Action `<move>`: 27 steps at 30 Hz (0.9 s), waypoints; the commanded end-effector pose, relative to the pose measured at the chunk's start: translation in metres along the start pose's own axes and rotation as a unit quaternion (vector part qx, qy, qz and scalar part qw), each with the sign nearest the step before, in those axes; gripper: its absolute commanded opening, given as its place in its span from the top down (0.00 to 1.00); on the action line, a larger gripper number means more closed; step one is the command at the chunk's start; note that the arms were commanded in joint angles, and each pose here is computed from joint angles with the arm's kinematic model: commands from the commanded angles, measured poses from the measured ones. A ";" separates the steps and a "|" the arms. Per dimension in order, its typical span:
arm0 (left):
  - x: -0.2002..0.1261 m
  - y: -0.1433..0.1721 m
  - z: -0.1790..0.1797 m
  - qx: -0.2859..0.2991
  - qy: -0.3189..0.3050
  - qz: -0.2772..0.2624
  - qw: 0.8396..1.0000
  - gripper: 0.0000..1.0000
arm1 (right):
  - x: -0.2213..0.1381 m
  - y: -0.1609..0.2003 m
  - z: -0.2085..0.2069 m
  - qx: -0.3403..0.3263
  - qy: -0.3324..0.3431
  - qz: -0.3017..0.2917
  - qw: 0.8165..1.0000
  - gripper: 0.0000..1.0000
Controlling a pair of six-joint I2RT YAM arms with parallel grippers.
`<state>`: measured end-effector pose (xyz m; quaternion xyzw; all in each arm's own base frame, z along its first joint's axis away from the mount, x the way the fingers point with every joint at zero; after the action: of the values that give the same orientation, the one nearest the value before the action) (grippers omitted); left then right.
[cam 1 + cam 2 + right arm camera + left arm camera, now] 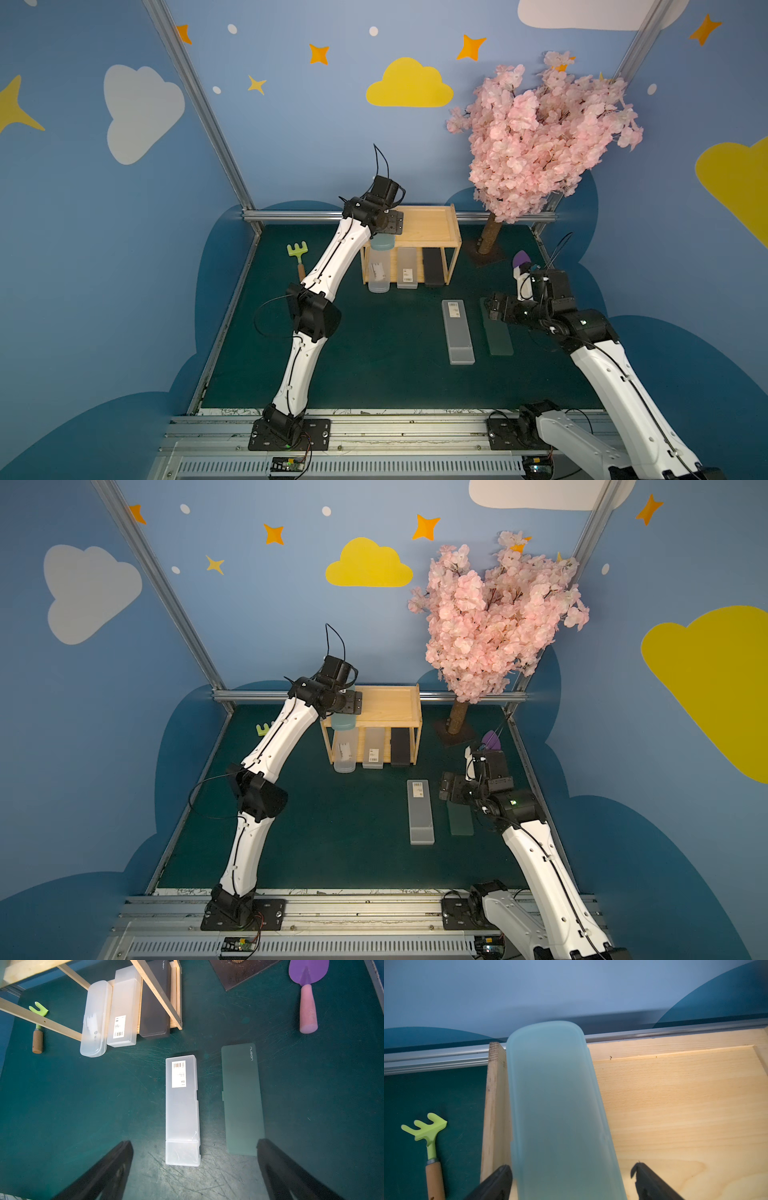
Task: Remove the pencil cases from the shelf
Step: Pick up the pencil case from the shelf.
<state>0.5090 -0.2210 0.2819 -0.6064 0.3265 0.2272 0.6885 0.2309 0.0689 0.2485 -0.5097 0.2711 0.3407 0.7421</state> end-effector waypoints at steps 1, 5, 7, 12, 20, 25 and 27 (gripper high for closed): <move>0.021 0.014 -0.005 0.002 -0.003 0.026 1.000 0.00 | -0.001 0.005 -0.002 -0.004 -0.004 0.006 1.000 0.02; 0.028 0.018 -0.002 -0.002 -0.016 0.031 0.999 0.00 | -0.001 0.006 -0.002 -0.004 -0.007 0.008 1.000 0.02; 0.029 0.018 -0.001 -0.005 -0.022 0.031 0.999 0.00 | -0.001 0.006 -0.003 -0.003 -0.007 0.009 1.000 0.02; 0.032 0.015 0.001 -0.016 -0.030 0.023 0.999 0.00 | 0.000 0.008 -0.004 -0.004 -0.005 0.010 1.000 0.02; 0.036 0.010 0.007 -0.035 -0.032 0.013 0.999 0.01 | 0.003 0.011 -0.006 -0.002 -0.006 0.018 1.000 0.02; 0.037 0.007 0.007 -0.041 -0.030 0.004 0.999 0.11 | 0.004 0.011 -0.006 -0.002 -0.008 0.020 1.000 0.02; 0.036 0.005 0.007 -0.044 -0.029 0.002 0.999 0.16 | 0.004 0.011 -0.006 -0.001 -0.009 0.021 1.000 0.02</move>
<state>0.5272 -0.2169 0.2685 -0.6303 0.2900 0.2463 0.6768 0.2275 0.0669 0.2395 -0.5023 0.2749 0.3545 0.7392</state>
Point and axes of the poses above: each gripper's point midway between its finger pads, its own x axis out along the fingers, its own z axis along the line the jaws close on, y = z × x, the point moved 4 cm from there along -x, back along the fingers, and after that the axes turned 7 degrees about x, right-handed, at the moved point
